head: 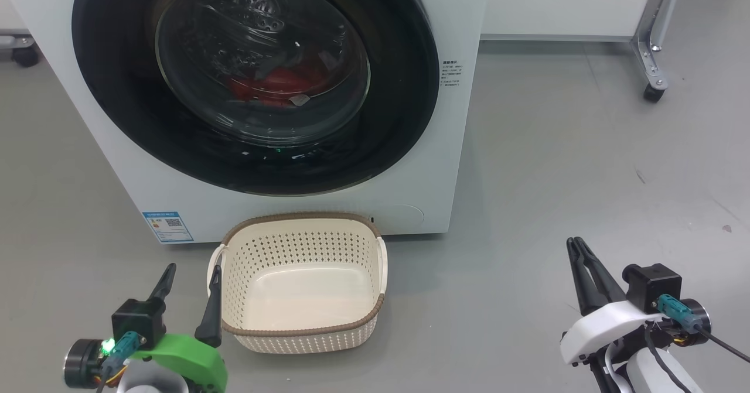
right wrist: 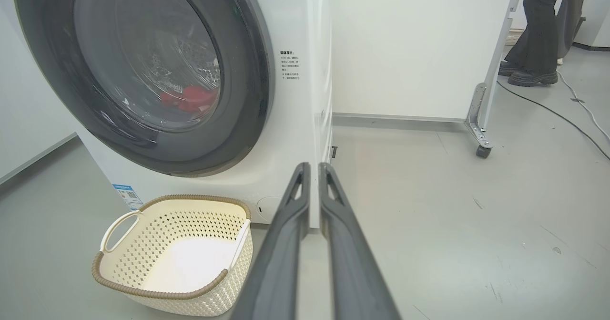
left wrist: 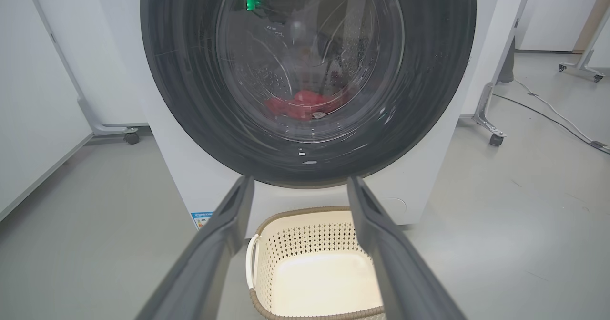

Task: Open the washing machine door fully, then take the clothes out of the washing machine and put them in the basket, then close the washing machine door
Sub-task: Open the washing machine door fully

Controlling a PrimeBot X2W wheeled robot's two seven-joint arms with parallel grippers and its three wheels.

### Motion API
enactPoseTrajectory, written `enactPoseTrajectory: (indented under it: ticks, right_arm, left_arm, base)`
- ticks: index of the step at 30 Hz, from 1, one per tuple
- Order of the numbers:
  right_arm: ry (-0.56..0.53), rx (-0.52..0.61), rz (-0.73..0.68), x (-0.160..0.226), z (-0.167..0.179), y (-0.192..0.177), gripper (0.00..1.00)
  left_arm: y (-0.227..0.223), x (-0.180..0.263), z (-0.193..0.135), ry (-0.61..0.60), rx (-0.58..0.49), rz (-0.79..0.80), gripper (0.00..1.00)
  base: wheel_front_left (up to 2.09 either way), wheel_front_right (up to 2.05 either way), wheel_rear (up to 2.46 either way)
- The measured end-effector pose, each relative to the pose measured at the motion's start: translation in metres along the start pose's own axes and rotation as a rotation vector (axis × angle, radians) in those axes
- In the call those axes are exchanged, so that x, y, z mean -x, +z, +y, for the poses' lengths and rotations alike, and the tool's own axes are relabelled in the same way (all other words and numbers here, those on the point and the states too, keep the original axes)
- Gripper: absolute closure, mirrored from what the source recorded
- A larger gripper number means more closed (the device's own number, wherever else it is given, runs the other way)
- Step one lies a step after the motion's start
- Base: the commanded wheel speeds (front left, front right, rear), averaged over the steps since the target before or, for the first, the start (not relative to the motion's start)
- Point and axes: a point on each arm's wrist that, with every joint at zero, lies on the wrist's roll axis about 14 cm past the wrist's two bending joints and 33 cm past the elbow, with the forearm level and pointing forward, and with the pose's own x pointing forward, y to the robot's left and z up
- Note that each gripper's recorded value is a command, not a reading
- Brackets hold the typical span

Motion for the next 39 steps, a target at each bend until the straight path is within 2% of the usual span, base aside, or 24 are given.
enactPoseTrajectory:
  ticks: [8, 12, 22, 28, 35, 39]
  right_arm:
    - [-0.003, -0.013, -0.001, -0.001, -0.001, 0.0, 1.0]
    - [-0.016, -0.094, -0.012, -0.003, 0.001, 0.001, 1.0]
    - [-0.126, -0.435, -0.054, -0.015, -0.022, 0.003, 1.0]
    - [-0.18, -0.735, -0.077, -0.039, -0.037, 0.011, 1.0]
    - [-0.106, -1.01, -0.061, -0.082, -0.028, 0.028, 1.0]
    - [-0.059, -1.092, -0.054, -0.101, -0.022, 0.038, 1.0]
  left_arm:
    - [-0.003, 0.0, 0.002, 0.01, 0.0, 0.01, 0.0]
    - [-0.005, 0.001, 0.003, 0.015, 0.005, 0.016, 0.0]
    - [-0.005, -0.004, 0.004, 0.024, 0.017, 0.021, 0.0]
    - [0.002, -0.015, 0.005, 0.029, 0.028, -0.001, 0.0]
    - [0.002, -0.023, 0.013, 0.05, 0.036, -0.002, 0.0]
    - [0.001, -0.027, 0.018, 0.061, 0.037, 0.0, 0.0]
  base:
    - [0.0, 0.0, 0.0]
    - [0.0, 0.0, 0.0]
    - [0.0, 0.0, 0.0]
    - [0.0, 0.0, 0.0]
    - [0.0, 0.0, 0.0]
    - [0.0, 0.0, 0.0]
